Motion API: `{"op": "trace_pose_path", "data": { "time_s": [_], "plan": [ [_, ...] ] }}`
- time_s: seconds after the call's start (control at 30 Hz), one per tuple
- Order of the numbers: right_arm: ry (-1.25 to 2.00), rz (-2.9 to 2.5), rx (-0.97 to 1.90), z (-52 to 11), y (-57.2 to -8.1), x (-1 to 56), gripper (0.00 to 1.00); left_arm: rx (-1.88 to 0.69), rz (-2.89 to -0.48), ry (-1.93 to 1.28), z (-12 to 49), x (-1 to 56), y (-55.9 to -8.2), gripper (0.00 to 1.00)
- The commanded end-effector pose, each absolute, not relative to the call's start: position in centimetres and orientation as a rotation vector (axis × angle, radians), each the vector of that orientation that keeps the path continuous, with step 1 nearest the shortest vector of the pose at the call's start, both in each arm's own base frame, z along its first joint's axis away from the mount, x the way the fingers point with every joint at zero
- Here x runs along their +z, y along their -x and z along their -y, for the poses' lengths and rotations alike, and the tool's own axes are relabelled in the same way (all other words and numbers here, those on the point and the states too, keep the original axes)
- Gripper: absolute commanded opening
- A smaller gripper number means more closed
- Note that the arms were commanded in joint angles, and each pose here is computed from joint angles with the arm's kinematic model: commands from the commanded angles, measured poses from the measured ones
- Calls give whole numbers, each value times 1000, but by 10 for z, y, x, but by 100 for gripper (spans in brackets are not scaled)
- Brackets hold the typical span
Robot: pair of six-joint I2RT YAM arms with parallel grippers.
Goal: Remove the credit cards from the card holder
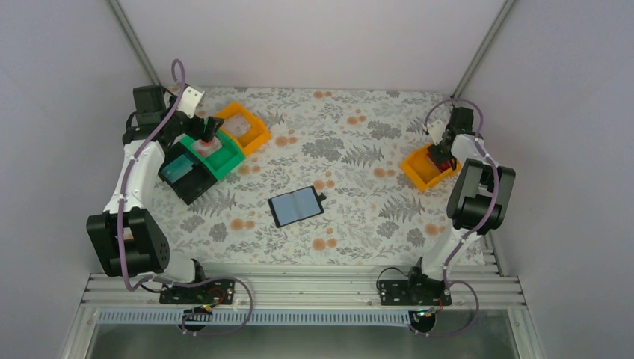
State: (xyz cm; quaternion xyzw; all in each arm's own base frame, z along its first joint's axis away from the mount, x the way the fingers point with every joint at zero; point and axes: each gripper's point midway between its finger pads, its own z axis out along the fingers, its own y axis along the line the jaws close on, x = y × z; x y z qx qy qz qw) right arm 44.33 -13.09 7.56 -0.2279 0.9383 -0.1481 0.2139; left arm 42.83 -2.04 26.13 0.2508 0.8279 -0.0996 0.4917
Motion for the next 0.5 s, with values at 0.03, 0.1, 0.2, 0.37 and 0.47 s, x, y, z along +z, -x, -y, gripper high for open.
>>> {"op": "trace_pose_path", "data": {
  "time_s": [0.03, 0.1, 0.2, 0.37, 0.47],
  "plan": [
    [612, -2591, -468, 134, -444, 88, 4, -243, -1957, -635, 23, 281, -427, 100],
    [614, -2585, -472, 134, -445, 91, 4, -246, -1959, -638, 23, 280, -427, 100],
    [606, -2571, -499, 135, -447, 99, 4, -243, -1961, -638, 23, 280, -426, 100],
    [590, -2539, -531, 137, -449, 115, 4, -235, -1955, -638, 22, 282, -425, 100],
    [565, -2514, -542, 138, -451, 127, 4, -235, -1948, -643, 23, 285, -423, 100]
  ]
}}
